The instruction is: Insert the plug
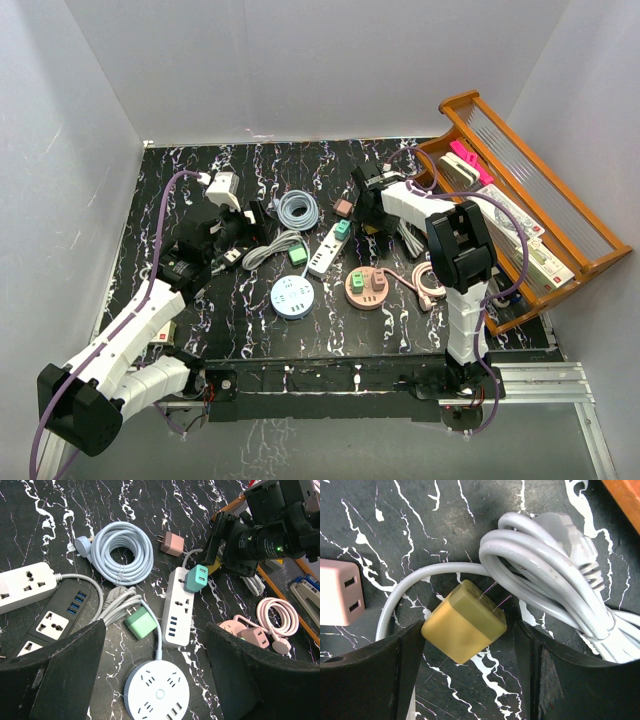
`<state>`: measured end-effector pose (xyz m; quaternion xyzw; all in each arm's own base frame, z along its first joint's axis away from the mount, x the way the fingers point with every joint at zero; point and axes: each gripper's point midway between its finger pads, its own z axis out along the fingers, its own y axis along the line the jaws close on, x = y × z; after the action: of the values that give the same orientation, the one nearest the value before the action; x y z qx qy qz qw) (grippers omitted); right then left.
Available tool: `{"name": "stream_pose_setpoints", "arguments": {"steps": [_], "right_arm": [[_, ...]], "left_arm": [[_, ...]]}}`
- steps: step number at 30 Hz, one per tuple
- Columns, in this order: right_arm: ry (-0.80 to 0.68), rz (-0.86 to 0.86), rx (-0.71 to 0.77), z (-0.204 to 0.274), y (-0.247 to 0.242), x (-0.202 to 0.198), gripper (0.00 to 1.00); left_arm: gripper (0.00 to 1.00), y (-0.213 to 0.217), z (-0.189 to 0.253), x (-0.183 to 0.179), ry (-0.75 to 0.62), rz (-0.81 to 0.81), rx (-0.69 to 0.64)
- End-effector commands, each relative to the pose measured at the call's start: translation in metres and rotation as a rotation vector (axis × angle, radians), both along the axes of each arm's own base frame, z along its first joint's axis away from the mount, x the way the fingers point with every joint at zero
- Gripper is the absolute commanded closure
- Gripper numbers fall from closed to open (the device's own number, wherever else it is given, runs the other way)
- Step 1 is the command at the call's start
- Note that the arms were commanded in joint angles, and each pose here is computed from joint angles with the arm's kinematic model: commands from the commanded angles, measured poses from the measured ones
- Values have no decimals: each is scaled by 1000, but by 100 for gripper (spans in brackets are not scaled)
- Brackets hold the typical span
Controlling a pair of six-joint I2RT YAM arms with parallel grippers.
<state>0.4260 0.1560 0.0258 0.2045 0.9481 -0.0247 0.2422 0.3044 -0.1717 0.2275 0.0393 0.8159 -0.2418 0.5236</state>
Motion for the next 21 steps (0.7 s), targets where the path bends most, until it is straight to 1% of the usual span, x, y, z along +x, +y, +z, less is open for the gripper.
{"name": "stream_pose_setpoints", "arguments": {"steps": [1, 4, 6, 10, 12, 16, 19, 21], "right_arm": [[-94, -126, 6, 19, -5, 24, 32], [-139, -174, 54, 20, -1, 31, 33], [-143, -202, 73, 18, 1, 32, 34], [-118, -257, 48, 12, -6, 26, 37], [-117, -269, 45, 13, -9, 21, 41], [-123, -249, 83, 7, -7, 10, 46], [-108, -232, 92, 4, -5, 5, 48], [-104, -221, 100, 6, -3, 4, 51]], "left_arm": [[21, -1, 9, -1, -37, -8, -10], [21, 2, 10, -1, -37, 1, -3], [21, 4, 10, -2, -32, 13, 4], [21, 9, 9, -4, -29, 32, 12], [21, 10, 7, -5, -25, 34, 10], [21, 9, 2, -5, -7, 37, 2], [21, 6, 2, -3, 0, 32, -6], [21, 3, 1, -3, 10, 24, -15]]}}
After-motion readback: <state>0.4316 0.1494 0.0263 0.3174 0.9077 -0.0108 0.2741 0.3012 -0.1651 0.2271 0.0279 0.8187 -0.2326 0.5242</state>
